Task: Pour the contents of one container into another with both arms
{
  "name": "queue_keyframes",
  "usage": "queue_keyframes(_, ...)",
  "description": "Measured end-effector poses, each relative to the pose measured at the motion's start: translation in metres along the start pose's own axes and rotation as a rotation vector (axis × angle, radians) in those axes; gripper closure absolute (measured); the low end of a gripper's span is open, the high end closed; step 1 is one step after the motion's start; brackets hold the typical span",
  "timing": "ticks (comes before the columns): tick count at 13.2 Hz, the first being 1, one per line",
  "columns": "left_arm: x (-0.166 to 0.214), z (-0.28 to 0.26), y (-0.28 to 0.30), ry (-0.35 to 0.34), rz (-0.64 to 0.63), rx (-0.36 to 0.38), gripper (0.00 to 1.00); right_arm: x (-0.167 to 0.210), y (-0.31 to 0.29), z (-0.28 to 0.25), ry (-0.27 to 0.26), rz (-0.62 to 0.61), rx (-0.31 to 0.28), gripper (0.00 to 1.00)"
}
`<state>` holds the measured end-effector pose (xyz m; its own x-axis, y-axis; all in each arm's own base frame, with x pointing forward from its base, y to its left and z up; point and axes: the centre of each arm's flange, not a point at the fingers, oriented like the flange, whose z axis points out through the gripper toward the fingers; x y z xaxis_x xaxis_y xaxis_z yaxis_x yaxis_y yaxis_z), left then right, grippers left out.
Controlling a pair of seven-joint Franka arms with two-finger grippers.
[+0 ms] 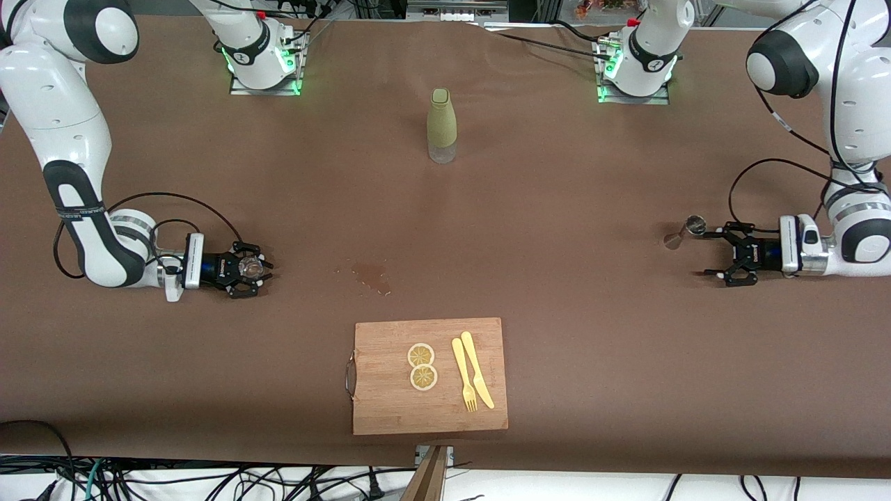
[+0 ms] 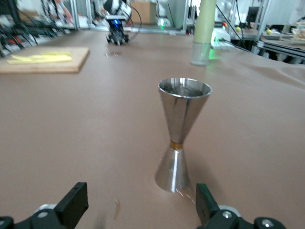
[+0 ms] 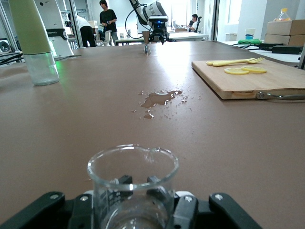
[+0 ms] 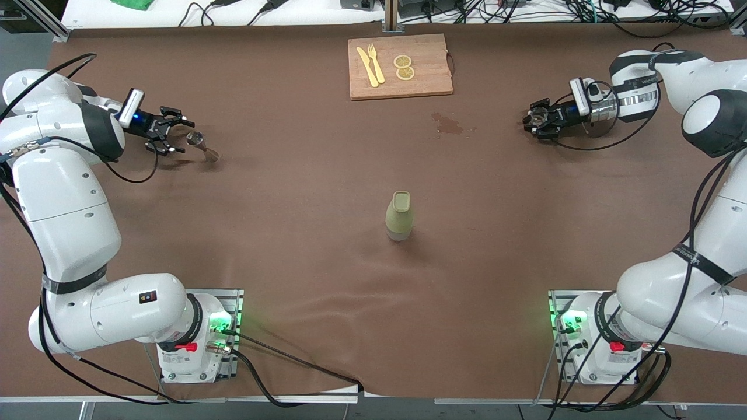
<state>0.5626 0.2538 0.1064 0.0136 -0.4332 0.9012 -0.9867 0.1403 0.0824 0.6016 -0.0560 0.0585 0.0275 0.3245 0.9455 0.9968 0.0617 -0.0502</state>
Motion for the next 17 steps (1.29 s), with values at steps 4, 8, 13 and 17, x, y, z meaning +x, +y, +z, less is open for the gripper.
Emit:
queue_keyframes(4, 0.024, -0.021, -0.019, -0.157, -0.227, -0.104, 0.00, -0.004, -0.003, -0.006, 0.006, 0.005, -0.004, 0.73)
queue_keyframes(8, 0.092, -0.055, -0.039, -0.397, -0.570, -0.115, 0.00, -0.005, -0.006, -0.009, 0.017, 0.009, 0.008, 0.34)
queue_keyframes(13, 0.170, -0.071, -0.053, -0.573, -0.947, 0.004, 0.00, -0.009, -0.011, -0.021, 0.017, 0.012, 0.027, 0.26)
queue_keyframes(17, 0.235, -0.051, -0.072, -0.668, -1.129, 0.089, 0.00, -0.008, -0.007, -0.037, -0.028, -0.013, 0.051, 0.26)
